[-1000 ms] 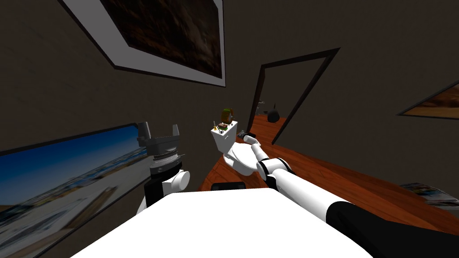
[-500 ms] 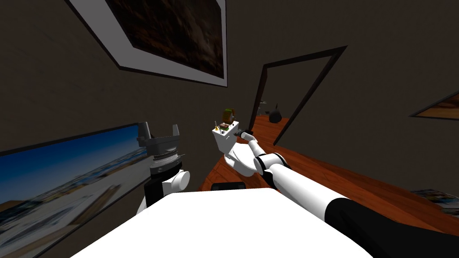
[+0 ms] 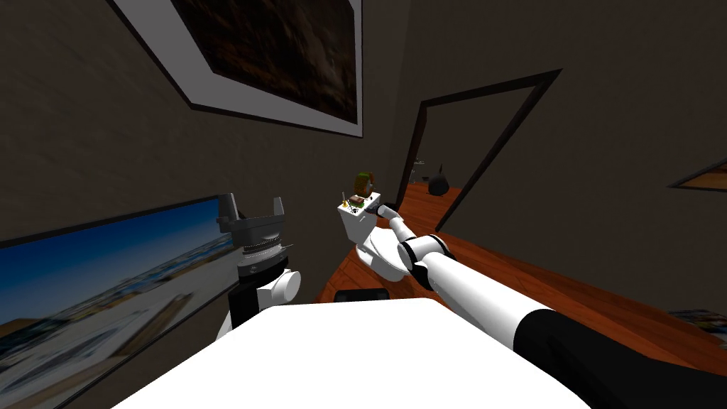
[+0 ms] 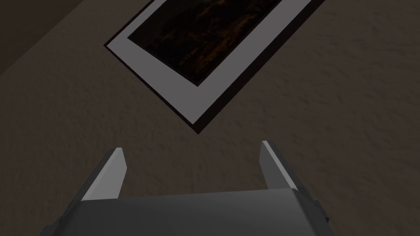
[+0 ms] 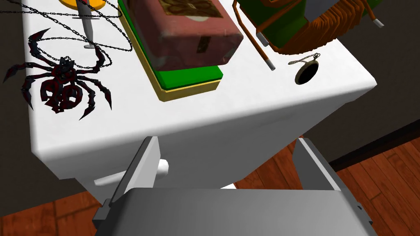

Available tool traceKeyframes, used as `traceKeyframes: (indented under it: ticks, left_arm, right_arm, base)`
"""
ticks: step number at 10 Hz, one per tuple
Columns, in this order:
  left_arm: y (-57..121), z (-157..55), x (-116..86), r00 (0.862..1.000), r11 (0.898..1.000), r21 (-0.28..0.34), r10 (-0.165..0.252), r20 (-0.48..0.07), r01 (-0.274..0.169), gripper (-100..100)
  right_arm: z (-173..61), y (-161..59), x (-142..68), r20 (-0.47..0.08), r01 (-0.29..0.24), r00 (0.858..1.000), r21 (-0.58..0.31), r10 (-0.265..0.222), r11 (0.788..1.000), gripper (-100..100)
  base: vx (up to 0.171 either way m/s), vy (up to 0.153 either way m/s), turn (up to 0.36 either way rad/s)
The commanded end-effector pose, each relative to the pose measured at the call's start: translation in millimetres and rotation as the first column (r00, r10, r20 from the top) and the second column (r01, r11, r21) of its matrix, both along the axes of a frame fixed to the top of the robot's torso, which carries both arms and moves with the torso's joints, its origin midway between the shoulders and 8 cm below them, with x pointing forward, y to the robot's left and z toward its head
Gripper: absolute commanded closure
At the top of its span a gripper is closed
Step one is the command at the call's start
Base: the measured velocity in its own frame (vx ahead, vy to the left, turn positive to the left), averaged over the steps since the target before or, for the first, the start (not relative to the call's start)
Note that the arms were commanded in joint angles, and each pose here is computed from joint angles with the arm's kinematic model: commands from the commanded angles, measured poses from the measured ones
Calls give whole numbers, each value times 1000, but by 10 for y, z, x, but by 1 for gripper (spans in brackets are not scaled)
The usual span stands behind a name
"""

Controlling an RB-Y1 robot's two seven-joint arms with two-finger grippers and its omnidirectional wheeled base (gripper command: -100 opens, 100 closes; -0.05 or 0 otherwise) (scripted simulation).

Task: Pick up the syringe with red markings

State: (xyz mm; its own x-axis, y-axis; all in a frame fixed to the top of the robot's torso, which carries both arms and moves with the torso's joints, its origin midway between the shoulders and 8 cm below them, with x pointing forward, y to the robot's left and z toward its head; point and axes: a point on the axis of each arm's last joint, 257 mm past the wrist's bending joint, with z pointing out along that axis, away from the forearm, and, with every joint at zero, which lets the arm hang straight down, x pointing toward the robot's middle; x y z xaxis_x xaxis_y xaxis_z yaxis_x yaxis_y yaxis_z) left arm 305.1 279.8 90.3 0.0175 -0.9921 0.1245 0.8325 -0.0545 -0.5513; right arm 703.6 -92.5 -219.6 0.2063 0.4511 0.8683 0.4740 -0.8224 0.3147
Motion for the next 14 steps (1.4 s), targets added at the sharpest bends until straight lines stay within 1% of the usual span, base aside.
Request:
traceKeyframes:
  ticks: [1,4,6,7,8,11,12,13,14]
  left_arm:
    - [0,0,0,1000,1000,0,0,0,0,0]
    - [0,0,0,1000,1000,0,0,0,0,0]
    - [0,0,0,1000,1000,0,0,0,0,0]
    - [0,0,0,1000,1000,0,0,0,0,0]
    - [0,0,0,1000,1000,0,0,0,0,0]
    - [0,0,0,1000,1000,0,0,0,0,0]
    - [0,0,0,1000,1000,0,0,0,0,0]
    - [0,0,0,1000,1000,0,0,0,0,0]
    - [0,0,0,1000,1000,0,0,0,0,0]
  right_arm:
    - [106,211,5,-13,-21,1000,34,22,999,-100]
    - [364,852,-48,-39,-95,994,115,100,989,-100]
    - [364,852,-48,-39,-95,994,115,100,989,-100]
    - [436,1059,-87,-44,-119,991,137,126,983,-100]
    - [436,1059,-87,-44,-119,991,137,126,983,-100]
    - [595,1626,-246,-52,-184,979,192,197,964,-100]
    - [563,1476,-195,-59,-167,982,177,179,970,-100]
    - [555,1492,-205,-63,-169,981,178,183,969,0]
    - [556,1490,-204,-63,-169,981,178,182,969,-100]
  base:
    - [16,6,42]
    - [77,18,58]
    - [53,22,21]
    - [41,3,24]
    - [39,3,18]
    - [82,3,6]
    - [31,0,-10]
    - [0,0,0]
    - [0,0,0]
